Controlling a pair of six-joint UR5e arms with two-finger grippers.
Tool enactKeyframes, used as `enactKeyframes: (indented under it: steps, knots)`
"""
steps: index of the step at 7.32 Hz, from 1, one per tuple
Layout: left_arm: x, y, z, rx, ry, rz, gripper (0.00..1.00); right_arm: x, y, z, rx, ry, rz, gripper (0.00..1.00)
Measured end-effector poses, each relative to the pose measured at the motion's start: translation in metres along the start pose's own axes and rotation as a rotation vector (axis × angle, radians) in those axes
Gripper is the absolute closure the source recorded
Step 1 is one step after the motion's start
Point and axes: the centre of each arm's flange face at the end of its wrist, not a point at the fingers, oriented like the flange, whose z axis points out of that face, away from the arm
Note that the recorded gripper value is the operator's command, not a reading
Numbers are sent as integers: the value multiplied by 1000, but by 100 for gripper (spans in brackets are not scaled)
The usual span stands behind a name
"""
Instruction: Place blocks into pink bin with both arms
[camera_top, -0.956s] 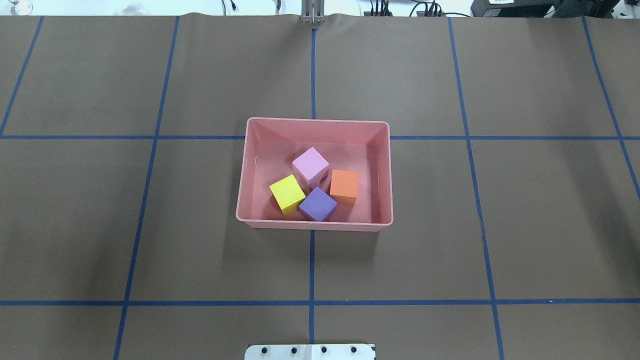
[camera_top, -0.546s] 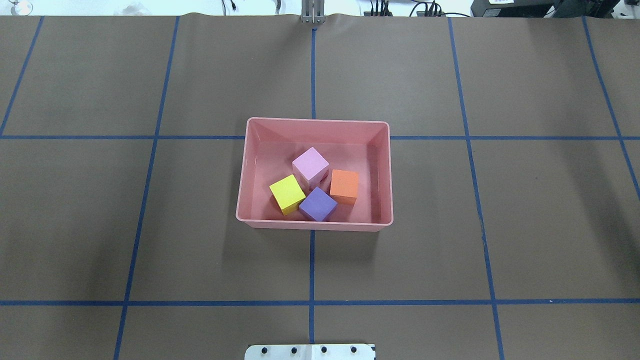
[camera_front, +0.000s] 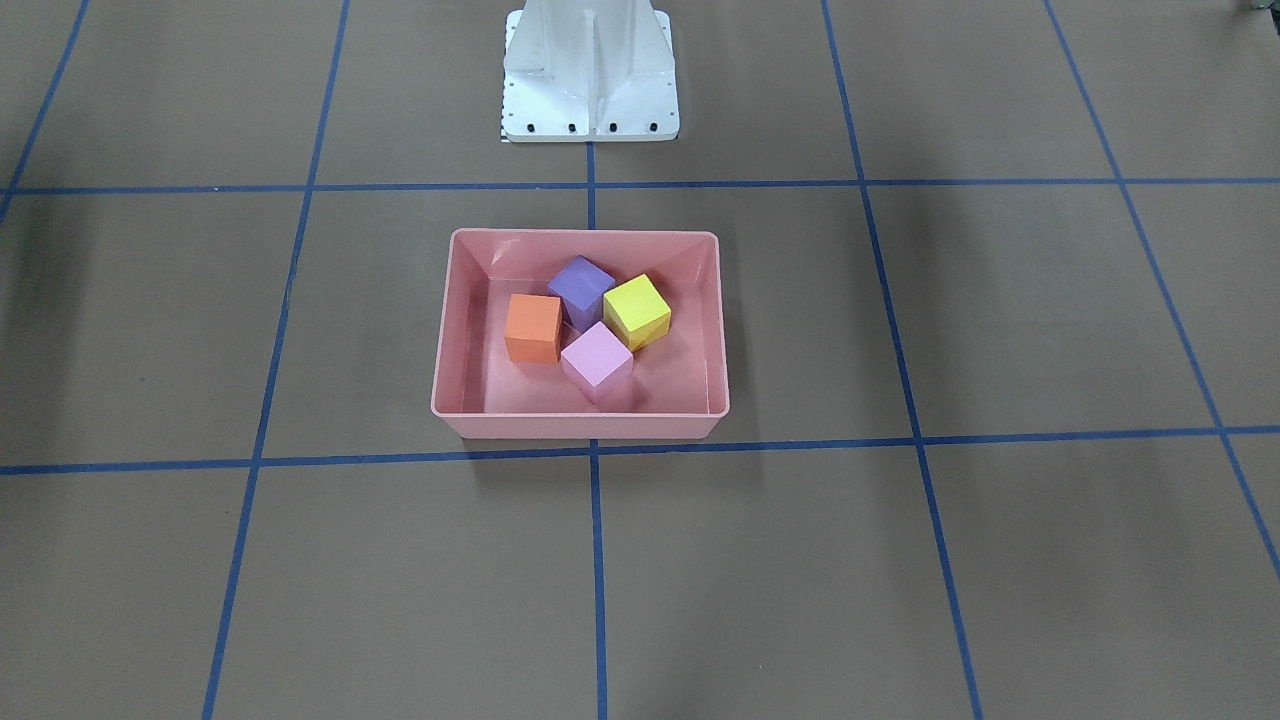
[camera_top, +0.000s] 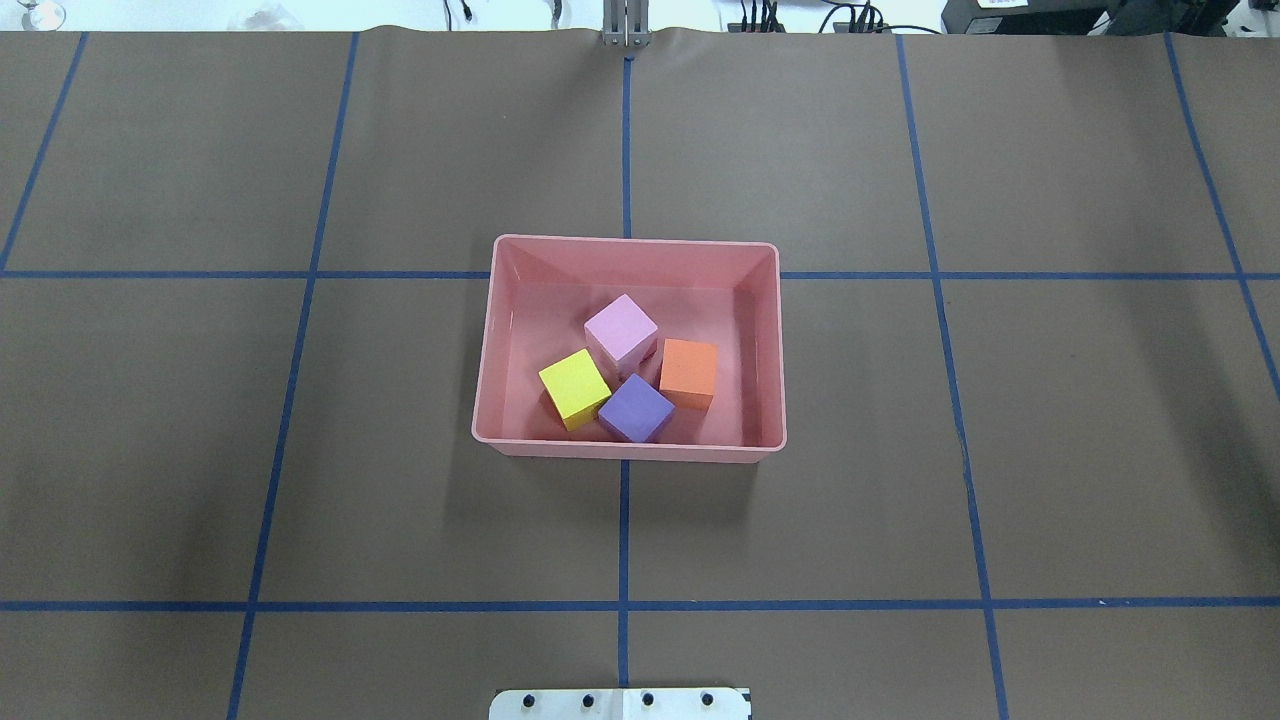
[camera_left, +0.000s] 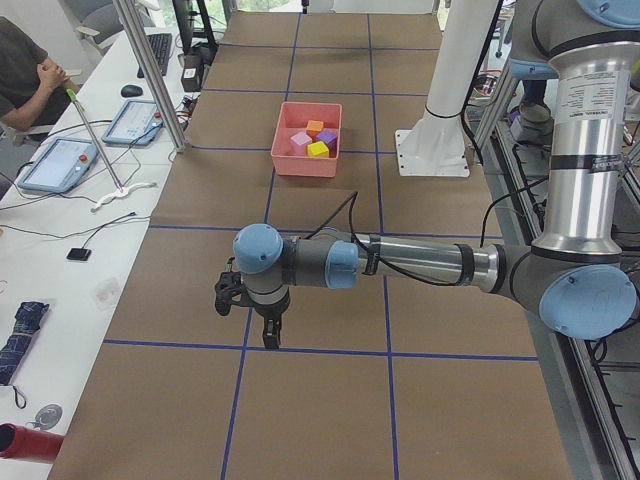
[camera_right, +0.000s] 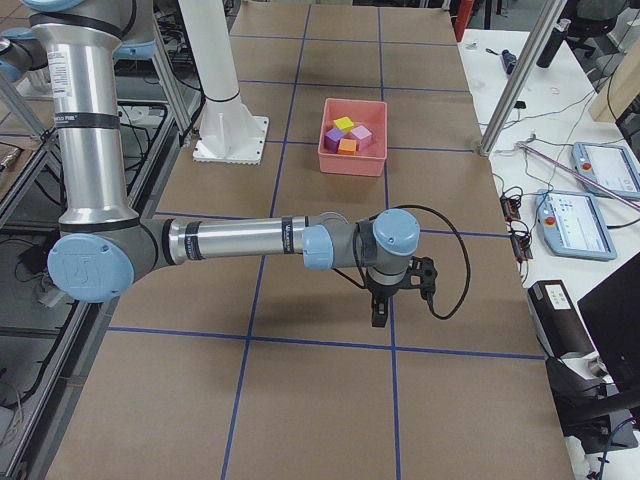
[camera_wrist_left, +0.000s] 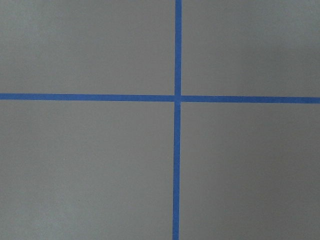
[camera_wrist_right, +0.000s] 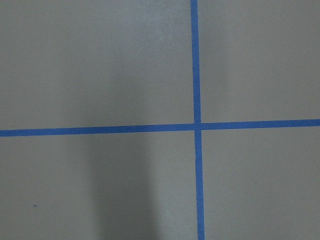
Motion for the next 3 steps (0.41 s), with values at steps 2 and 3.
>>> enactKeyframes:
  steps: [2,3]
  knots:
    - [-1,1,1,-1,1,-2,0,0,0,0,0,0,0,0]
    - [0,1,0,0,1,0,0,0,0,0,0,0,0,0]
